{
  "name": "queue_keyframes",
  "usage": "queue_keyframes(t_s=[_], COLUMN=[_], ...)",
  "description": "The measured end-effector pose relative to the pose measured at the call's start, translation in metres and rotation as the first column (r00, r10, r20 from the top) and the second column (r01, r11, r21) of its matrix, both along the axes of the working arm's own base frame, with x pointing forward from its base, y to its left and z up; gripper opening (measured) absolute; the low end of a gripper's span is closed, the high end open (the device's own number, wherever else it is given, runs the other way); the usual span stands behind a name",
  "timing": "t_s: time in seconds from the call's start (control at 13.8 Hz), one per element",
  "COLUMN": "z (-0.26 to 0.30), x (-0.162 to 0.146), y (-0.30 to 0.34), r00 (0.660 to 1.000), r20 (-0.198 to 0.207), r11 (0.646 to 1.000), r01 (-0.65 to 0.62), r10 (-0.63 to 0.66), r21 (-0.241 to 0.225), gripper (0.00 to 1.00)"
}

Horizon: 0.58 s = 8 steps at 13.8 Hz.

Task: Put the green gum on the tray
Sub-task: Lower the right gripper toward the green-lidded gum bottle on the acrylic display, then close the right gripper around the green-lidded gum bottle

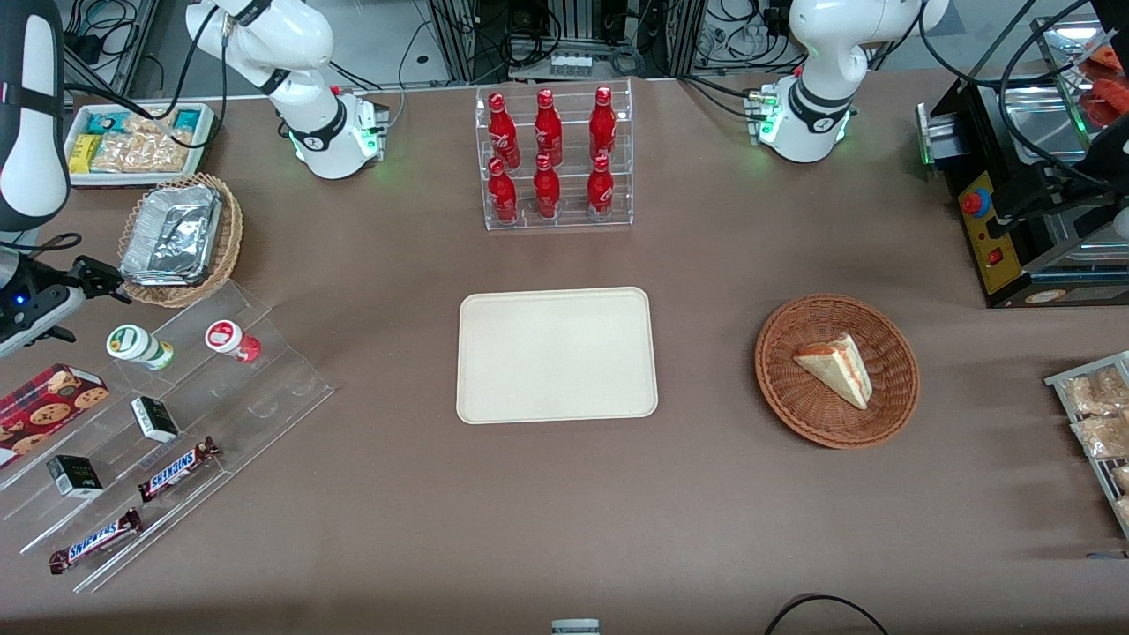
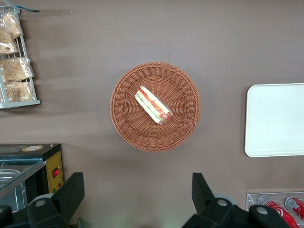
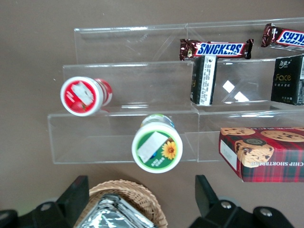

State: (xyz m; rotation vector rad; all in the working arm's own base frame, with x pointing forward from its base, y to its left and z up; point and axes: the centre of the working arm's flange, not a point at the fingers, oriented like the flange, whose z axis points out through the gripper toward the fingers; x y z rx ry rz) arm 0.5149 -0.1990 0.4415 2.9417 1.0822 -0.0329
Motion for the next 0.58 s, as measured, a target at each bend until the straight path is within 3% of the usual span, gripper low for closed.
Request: queue_keyframes(t_s=[0.58], z=[-0.041], x=[0.011], y=[-0.005], r00=[1.0], r20=[0.023], r11=[1.0], r01=[0.0], r10=[-0.001], r21=[0.014], gripper=[1.0])
